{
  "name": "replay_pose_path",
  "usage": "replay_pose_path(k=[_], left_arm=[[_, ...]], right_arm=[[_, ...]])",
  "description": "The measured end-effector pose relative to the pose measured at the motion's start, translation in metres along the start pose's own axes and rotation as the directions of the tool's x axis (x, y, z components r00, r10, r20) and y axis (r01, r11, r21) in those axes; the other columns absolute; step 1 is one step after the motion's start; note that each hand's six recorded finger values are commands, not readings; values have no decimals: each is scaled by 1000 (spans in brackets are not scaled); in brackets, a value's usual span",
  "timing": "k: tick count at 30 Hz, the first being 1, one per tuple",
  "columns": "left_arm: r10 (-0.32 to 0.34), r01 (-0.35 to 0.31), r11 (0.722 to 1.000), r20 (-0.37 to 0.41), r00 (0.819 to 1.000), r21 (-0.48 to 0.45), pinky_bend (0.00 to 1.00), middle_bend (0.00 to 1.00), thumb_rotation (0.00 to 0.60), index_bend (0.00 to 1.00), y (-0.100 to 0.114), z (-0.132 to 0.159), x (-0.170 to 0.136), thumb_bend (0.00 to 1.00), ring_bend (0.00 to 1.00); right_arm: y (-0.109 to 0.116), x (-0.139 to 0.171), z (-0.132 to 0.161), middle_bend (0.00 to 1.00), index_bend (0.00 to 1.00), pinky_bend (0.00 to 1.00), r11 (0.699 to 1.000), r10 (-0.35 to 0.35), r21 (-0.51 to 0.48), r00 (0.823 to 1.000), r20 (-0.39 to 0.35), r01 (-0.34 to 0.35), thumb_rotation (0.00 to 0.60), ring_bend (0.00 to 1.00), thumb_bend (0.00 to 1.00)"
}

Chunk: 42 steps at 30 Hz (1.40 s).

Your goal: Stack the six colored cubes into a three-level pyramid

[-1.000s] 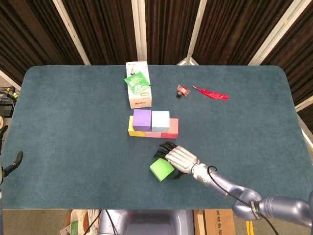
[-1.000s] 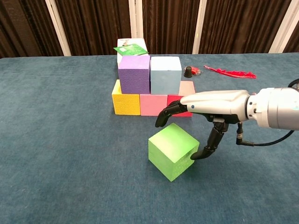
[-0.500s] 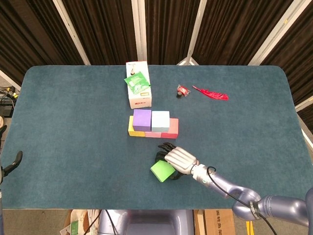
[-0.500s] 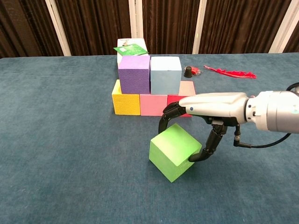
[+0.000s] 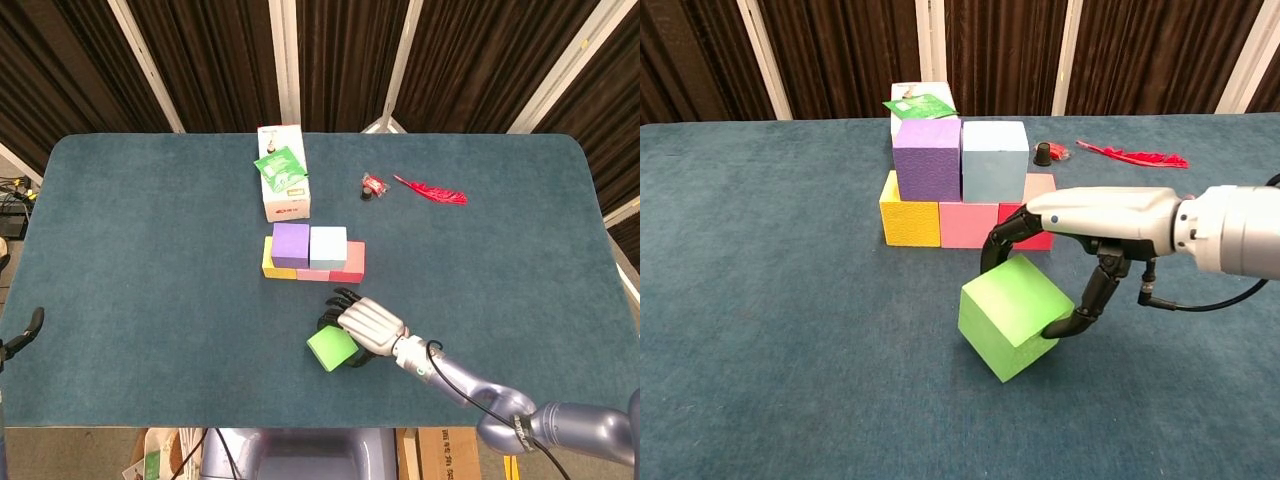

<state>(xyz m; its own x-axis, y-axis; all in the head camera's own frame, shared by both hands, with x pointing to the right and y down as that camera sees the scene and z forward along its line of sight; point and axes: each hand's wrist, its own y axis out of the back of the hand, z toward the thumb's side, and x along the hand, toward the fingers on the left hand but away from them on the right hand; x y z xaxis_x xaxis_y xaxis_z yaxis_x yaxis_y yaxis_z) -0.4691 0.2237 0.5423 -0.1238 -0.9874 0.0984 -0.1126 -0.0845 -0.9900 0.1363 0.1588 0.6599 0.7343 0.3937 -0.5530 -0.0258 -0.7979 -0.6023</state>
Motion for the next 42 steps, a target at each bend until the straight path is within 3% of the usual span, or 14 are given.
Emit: replay_pose_path(k=[7, 13, 19, 26, 29, 33, 37, 42], left_arm=[[-3, 2, 1000, 31, 1000, 24, 0, 60, 600, 132, 3, -1, 1, 363, 0], [-13, 12, 999, 25, 1000, 47, 0, 56, 600, 131, 5, -5, 2, 363, 0], [-54, 52, 995, 15, 998, 80, 0, 55, 600, 131, 2, -6, 2, 363, 0], [-51, 51, 993, -4, 999, 111, 0, 56, 600, 131, 2, -8, 1, 363, 0], [-67, 69, 989, -21, 998, 131, 0, 55, 600, 131, -1, -10, 2, 363, 0], [-86, 89, 986, -27, 996, 144, 0, 55, 600, 131, -6, -9, 3, 363, 0], [-89, 92, 984, -23, 996, 152, 0, 55, 600, 130, -10, -9, 6, 363, 0], [-51, 53, 991, -20, 999, 121, 0, 54, 600, 128, -9, -10, 12, 363, 0]], right_arm=[[10, 23, -7, 366, 382, 0, 1000, 17, 24, 999, 34, -18, 600, 154, 241], [29, 68, -27, 366, 381, 0, 997, 53, 50, 990, 133, -60, 600, 157, 242], [59, 124, -56, 366, 382, 0, 995, 62, 58, 953, 296, -83, 600, 156, 242], [126, 173, -77, 366, 384, 0, 999, -11, 48, 884, 468, -13, 600, 157, 241], [160, 170, -76, 366, 384, 0, 998, -64, 46, 868, 492, 48, 600, 157, 241], [194, 149, -69, 366, 384, 0, 993, -102, 2, 866, 489, 116, 600, 157, 241], [222, 120, -60, 366, 384, 0, 984, -120, -57, 868, 481, 168, 600, 157, 242], [244, 64, -38, 366, 384, 0, 976, -135, -94, 884, 447, 196, 600, 157, 242]])
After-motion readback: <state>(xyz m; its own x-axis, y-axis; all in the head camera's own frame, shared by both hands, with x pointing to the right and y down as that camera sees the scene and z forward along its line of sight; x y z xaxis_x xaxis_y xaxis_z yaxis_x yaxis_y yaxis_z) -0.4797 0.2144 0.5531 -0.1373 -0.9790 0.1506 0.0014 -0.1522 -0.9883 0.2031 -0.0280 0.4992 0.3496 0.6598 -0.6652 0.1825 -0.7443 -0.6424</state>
